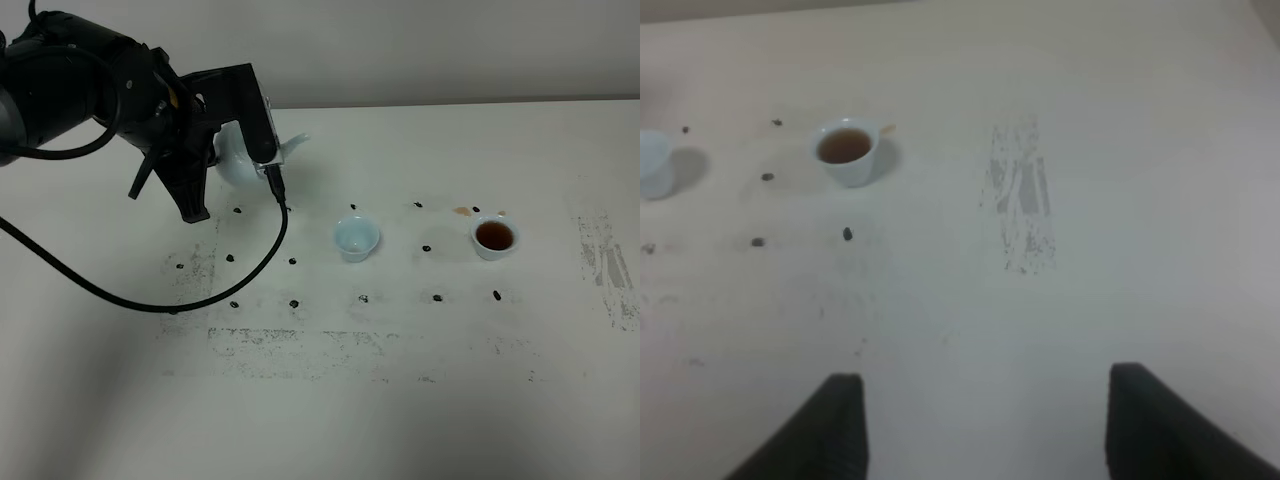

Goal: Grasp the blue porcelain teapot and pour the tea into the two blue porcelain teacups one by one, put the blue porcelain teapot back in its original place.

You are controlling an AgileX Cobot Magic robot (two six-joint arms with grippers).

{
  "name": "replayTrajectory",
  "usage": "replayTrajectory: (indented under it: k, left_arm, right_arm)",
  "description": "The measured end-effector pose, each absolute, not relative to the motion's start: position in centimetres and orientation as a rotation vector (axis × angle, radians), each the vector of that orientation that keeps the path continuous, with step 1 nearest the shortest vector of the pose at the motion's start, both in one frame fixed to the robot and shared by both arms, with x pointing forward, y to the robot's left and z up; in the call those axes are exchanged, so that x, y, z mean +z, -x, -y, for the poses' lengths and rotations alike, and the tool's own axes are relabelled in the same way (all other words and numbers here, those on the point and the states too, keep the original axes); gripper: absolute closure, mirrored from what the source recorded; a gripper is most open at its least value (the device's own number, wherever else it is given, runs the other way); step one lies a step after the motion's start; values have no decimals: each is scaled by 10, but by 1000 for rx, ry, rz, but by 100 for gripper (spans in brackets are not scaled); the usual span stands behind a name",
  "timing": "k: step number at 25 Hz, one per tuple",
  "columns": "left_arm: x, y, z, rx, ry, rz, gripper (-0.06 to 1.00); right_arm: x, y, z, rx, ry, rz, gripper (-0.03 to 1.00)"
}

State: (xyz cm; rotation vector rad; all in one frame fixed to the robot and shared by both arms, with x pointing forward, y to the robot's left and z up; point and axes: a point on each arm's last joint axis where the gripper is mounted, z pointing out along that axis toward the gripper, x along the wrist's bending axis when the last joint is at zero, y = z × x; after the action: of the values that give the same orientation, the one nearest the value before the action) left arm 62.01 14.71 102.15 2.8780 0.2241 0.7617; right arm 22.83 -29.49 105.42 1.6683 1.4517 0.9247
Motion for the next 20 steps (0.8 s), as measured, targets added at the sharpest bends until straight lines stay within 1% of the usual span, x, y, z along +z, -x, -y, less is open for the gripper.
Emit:
replayTrajectory:
  k: [4,7,15,20]
  left_arm:
    - [1017,-623,-145,803,-2903,13,87]
    - [1006,-627,-143,784,-2936,136,87]
    - [977,-635,-139,742,-2970,267,87]
    - [970,-639,-137,768,-2955,290,87]
  right_arm:
    - [1054,-228,295,925,-1668,-1452,43]
    - [1054,-228,295,925,-1668,-1452,43]
    - [1054,-228,295,925,-1668,-1452,43]
    - [1054,-228,295,925,-1668,-1452,43]
